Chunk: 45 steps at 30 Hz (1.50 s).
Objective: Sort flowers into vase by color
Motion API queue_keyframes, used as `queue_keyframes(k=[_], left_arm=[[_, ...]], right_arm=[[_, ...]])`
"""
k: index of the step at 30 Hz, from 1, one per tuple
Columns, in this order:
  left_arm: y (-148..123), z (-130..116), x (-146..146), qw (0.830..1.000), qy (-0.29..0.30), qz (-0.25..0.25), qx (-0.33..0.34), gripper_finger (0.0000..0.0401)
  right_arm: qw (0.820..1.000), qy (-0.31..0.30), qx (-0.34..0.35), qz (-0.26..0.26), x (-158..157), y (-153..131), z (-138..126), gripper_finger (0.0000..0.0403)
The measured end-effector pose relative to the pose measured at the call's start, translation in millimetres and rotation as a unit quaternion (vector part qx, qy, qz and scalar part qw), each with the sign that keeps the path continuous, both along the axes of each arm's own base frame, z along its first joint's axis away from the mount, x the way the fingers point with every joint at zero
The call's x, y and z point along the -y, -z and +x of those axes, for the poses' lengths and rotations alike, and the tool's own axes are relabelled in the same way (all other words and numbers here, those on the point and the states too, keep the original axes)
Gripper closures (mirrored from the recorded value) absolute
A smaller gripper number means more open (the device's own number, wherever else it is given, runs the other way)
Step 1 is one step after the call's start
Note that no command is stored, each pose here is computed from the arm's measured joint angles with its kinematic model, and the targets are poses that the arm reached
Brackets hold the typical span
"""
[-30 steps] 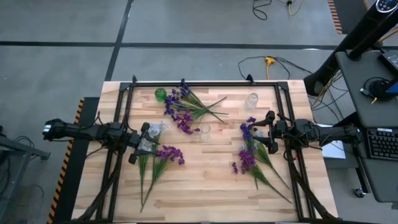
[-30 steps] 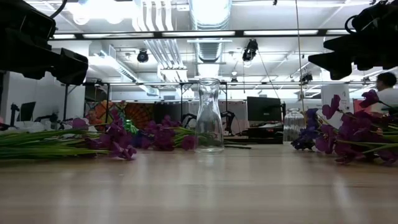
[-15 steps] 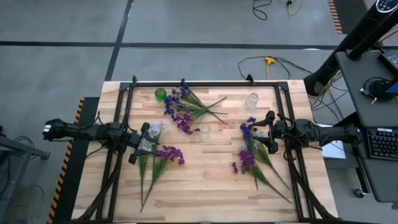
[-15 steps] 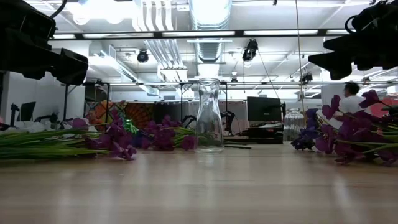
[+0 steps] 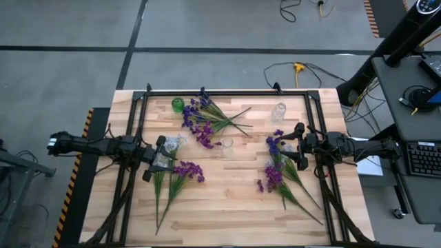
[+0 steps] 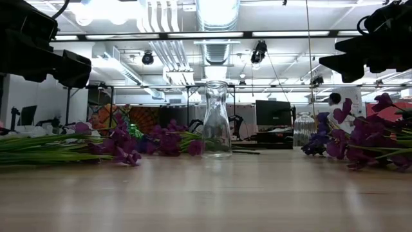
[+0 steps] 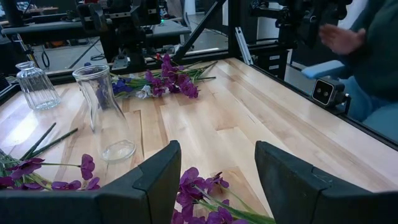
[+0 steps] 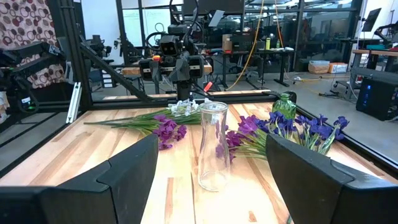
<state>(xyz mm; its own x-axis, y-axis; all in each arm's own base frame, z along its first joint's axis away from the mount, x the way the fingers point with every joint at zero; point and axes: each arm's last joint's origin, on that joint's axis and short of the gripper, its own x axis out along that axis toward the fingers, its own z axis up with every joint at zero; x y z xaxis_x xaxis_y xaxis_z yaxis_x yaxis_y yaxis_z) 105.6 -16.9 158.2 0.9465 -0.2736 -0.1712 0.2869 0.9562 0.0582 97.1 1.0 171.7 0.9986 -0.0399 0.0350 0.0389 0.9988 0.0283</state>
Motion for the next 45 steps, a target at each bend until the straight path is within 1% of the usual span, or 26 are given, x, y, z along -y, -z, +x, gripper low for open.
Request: queue_keyframes(k=[4, 6, 7, 10, 13, 18, 21, 23, 25, 33, 37, 40, 45], left_arm=[[-1, 0, -1, 1.0, -0.019, 0.006, 0.005, 0.0211], [-3, 1, -2, 0.999, -0.036, -0.002, 0.018, 0.0211], [-6, 1, -2, 0.999, -0.041, -0.026, 0.023, 0.0211], [-13, 2, -2, 0.989, -0.052, -0.135, 0.036, 0.0211], [-22, 2, -2, 0.978, -0.049, -0.189, 0.07, 0.0211], [-36, 0, -2, 0.955, -0.034, -0.269, 0.12, 0.0211], [-43, -2, -2, 0.941, -0.023, -0.305, 0.145, 0.0211], [-44, -2, -3, 0.934, -0.029, -0.325, 0.144, 0.0211], [-41, -1, -4, 0.932, -0.047, -0.333, 0.135, 0.0211], [-39, 3, -8, 0.922, -0.121, -0.338, 0.142, 0.0211], [-35, 5, -12, 0.905, -0.201, -0.345, 0.146, 0.0211], [-31, 7, -12, 0.894, -0.218, -0.371, 0.126, 0.0211], [-22, 14, -12, 0.865, -0.231, -0.437, 0.079, 0.0211]], right_arm=[[1.0, 0.0, 0.0, -0.001, 0, 0, 0, 0.0115], [1.0, 0.004, -0.001, -0.018, 0, 0, 0, 0.0115], [1.0, 0.005, -0.001, -0.03, 0, 0, 0, 0.0115], [0.998, 0.006, -0.002, -0.059, 0, 0, 0, 0.0115], [0.997, 0.007, 0.002, -0.081, 0, -1, 0, 0.0115], [0.996, 0.009, 0.007, -0.084, 0, -2, 0, 0.0115], [0.996, 0.008, 0.007, -0.084, 0, -2, 0, 0.0115], [0.997, 0.008, 0.008, -0.081, 0, -2, 0, 0.0115], [0.997, 0.008, 0.012, -0.077, 0, -3, 0, 0.0115], [0.997, 0.008, 0.024, -0.074, 0, -5, 0, 0.0115], [0.999, 0.005, 0.026, -0.03, 0, -5, 0, 0.0115], [0.999, 0.004, 0.029, -0.012, 0, -6, 0, 0.0115], [0.999, 0.004, 0.03, -0.011, 0, -6, 0, 0.0115]])
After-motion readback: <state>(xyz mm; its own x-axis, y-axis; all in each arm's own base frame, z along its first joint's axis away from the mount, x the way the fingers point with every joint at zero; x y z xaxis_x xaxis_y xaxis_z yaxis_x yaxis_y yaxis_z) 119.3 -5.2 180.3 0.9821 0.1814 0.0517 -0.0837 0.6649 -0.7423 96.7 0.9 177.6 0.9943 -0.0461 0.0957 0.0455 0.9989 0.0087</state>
